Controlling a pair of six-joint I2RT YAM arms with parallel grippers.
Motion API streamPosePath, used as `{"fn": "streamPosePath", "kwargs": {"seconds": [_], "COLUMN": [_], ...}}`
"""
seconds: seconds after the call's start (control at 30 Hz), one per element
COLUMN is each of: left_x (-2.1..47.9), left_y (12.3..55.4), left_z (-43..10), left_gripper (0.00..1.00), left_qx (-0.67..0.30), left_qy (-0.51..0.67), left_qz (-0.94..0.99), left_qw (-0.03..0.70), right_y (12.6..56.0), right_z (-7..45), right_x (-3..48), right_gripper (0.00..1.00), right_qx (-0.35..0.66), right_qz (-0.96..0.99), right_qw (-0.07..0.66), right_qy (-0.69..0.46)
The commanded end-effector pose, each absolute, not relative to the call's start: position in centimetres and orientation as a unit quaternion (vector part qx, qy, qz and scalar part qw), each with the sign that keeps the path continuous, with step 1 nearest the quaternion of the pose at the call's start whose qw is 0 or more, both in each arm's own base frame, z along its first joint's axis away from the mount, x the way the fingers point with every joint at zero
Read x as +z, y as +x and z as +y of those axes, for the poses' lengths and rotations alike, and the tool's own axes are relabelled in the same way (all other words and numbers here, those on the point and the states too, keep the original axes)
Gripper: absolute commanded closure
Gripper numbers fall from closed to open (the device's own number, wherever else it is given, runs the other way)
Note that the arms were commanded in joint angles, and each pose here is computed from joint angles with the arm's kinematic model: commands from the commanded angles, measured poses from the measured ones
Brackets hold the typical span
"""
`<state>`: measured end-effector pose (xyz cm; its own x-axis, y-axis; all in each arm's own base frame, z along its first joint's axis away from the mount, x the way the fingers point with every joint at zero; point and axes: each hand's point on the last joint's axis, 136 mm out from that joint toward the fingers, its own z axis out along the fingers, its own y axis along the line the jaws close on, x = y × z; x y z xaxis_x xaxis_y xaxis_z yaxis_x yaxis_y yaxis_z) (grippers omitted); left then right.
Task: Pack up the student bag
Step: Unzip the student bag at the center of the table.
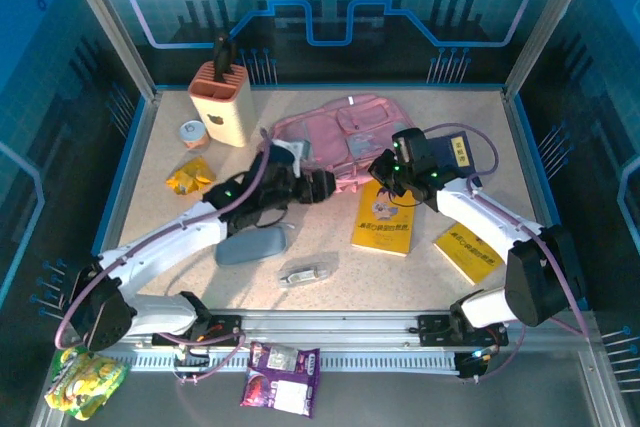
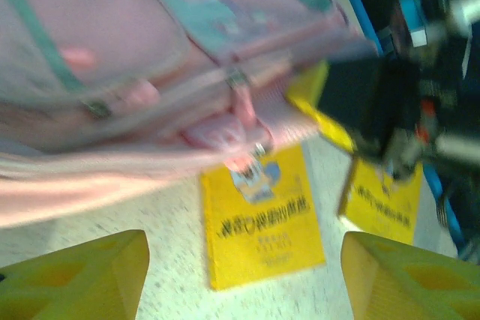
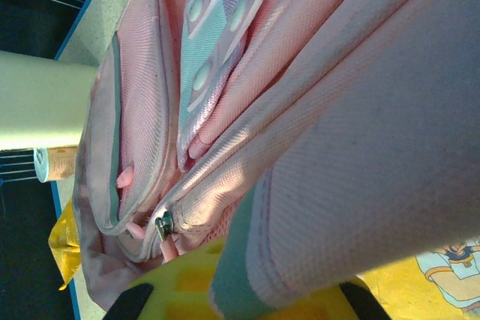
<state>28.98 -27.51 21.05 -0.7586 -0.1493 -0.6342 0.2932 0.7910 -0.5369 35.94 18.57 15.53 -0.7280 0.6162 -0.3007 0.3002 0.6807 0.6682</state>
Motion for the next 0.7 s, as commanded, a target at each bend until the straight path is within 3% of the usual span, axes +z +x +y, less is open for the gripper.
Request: {"fn": "streamPosePath", "kwargs": {"seconds": [0.0, 0.17, 0.4, 0.67], "left_x": [19.1, 16.5, 13.5, 12.7], "left_y": [28.0, 28.5, 31.7, 34.1], "left_z": [-29.8, -32.9, -33.9, -34.4], "left_gripper": [0.32, 0.35, 0.46, 0.5], "left_qx": [-0.317, -0.263, -0.231, -0.195], "left_qy": [0.09, 0.154, 0.127, 0.123], "left_qz": [0.875, 0.863, 0.856, 0.843], "left_qw": [0.356, 0.403, 0.445, 0.485], "right_y": [36.1, 36.2, 36.0, 35.6], "right_z": [20.2, 20.8, 20.8, 20.9], "right_x": [18.4, 18.2, 18.1, 17.9], "right_gripper": [1.0, 1.0, 1.0, 1.0], "right_qx": [0.347, 0.353, 0.351, 0.351], "right_qz": [0.862, 0.864, 0.866, 0.869], "right_qw": [0.278, 0.269, 0.27, 0.266], "right_qy": [0.243, 0.237, 0.232, 0.226]}}
